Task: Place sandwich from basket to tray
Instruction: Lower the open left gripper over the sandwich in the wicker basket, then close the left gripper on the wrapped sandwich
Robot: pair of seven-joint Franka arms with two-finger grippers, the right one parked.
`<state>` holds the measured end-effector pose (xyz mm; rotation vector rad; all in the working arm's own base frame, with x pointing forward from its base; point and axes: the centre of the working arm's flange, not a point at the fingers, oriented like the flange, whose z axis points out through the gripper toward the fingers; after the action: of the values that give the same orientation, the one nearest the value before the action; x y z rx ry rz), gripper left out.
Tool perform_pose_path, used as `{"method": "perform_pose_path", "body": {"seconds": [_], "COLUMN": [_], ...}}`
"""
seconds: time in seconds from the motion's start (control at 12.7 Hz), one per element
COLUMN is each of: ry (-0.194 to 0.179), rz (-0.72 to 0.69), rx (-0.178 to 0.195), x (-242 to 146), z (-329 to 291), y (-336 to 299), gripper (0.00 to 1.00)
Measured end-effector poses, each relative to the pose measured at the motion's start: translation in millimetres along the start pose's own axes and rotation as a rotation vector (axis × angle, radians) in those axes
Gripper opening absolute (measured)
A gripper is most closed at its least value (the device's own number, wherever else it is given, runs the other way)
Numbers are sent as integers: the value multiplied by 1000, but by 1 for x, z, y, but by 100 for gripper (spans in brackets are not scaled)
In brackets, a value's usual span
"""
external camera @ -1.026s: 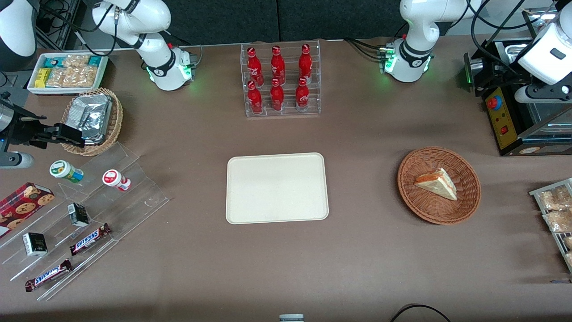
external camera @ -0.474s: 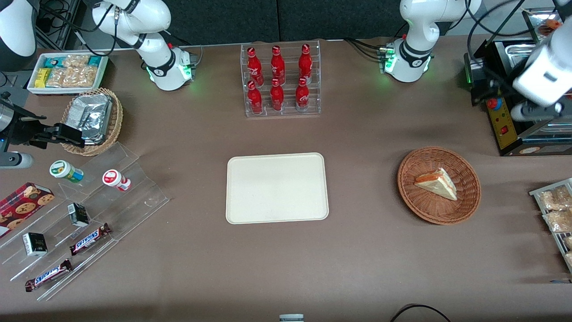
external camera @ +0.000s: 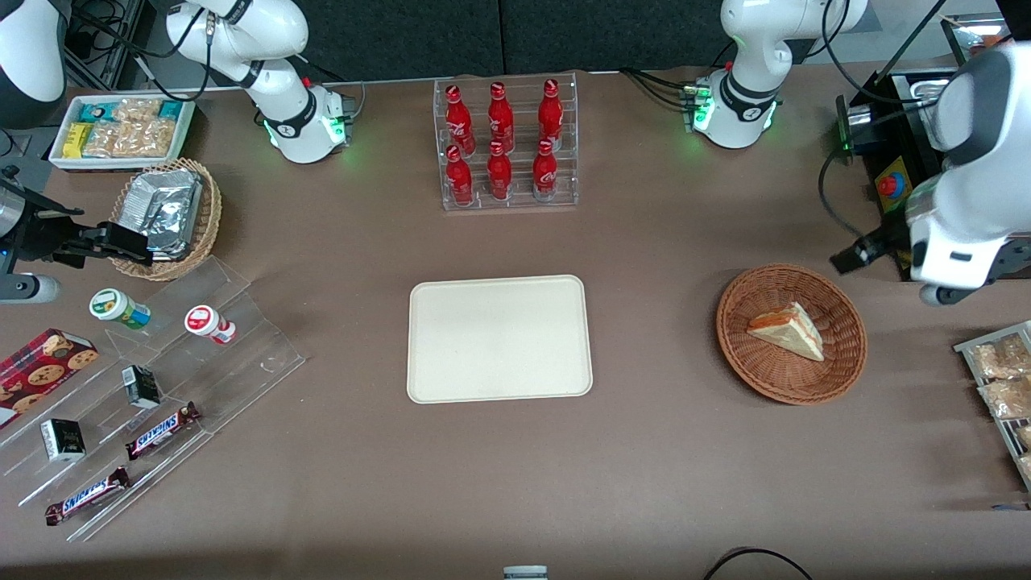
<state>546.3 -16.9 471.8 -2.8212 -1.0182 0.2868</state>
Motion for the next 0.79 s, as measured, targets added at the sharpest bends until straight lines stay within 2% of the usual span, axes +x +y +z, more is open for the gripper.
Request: {"method": "perform_pose_path", "body": {"seconds": [0.24, 0.39, 0.55, 0.79], "ry": [49, 65, 80, 96], "rz": [-252, -369, -440, -475], "rx": [-66, -105, -143, -180], "x": [2, 4, 14, 23], "z": [93, 128, 143, 155], "y": [10, 14, 23, 31], "gripper": [100, 100, 100, 100]}}
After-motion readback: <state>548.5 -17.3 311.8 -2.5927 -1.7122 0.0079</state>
